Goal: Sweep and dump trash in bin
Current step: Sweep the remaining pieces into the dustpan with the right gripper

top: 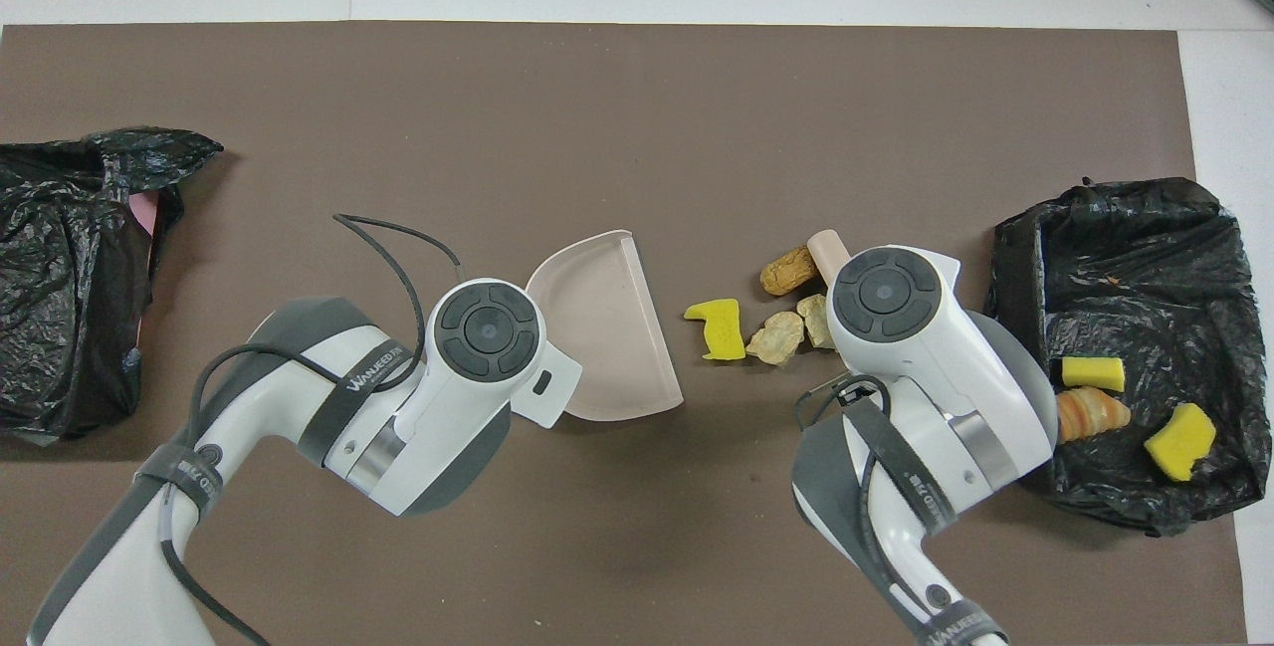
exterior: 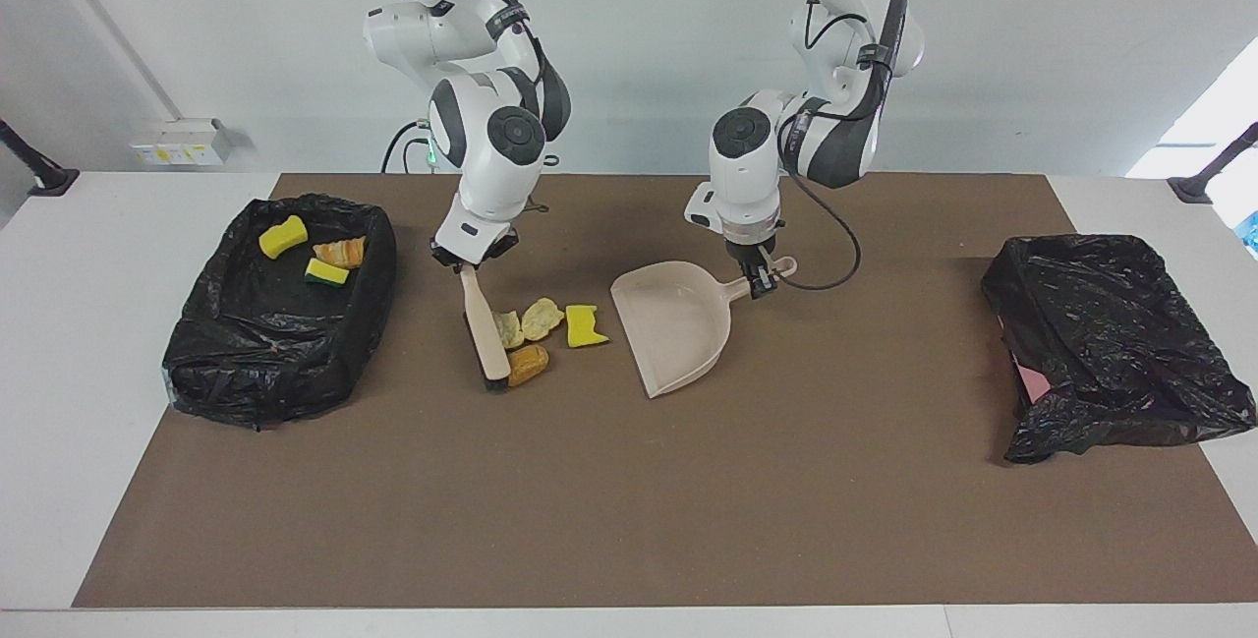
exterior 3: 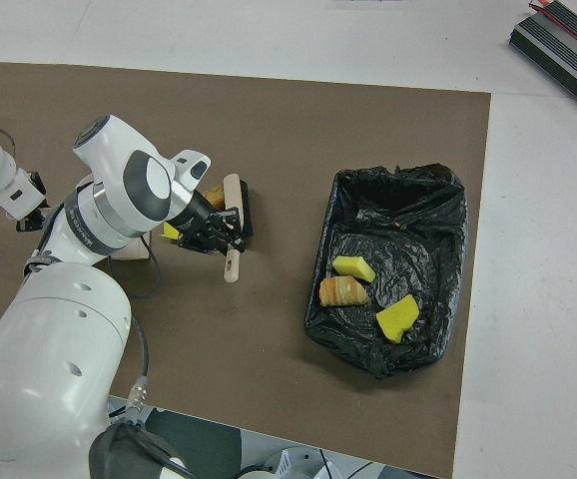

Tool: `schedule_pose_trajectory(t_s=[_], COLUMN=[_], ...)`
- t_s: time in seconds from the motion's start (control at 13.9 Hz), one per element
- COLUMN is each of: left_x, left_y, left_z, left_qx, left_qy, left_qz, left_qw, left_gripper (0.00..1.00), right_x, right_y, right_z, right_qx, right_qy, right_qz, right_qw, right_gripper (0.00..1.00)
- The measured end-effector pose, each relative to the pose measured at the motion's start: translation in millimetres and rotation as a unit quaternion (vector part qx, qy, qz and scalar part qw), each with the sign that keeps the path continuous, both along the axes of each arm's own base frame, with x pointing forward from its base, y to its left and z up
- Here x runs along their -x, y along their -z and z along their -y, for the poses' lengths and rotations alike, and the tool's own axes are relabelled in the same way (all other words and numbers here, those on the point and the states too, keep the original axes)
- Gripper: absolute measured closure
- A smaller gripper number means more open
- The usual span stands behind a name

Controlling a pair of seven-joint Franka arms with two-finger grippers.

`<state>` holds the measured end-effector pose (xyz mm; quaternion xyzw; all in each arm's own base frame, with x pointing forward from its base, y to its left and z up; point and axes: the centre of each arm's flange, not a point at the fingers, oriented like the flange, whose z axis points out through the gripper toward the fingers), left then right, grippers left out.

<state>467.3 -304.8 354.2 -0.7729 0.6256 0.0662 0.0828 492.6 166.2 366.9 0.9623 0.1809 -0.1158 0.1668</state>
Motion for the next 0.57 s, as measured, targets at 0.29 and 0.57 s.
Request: schedule_pose_trajectory(t_s=[0.29,0.57], left_x=[1,6], left_y=[1,4], left_z=[-1,-1], left_qx=[0.0,0.002], left_qy=[0.0,0.001], left_qz=[-0.001,0.002], left_qw=[1.0,1.0], left_gripper=[0.69,0.69], right_x=[14.5,16.6], right_y=[14,6], right_z=[-52,-112], right_qx=[-0.064,-0.132], right_qy=[0.063,0.101], right_qz=[-0.009,-0.025], right_qw=[0.996,0.986], right_gripper=[0.74,0.74])
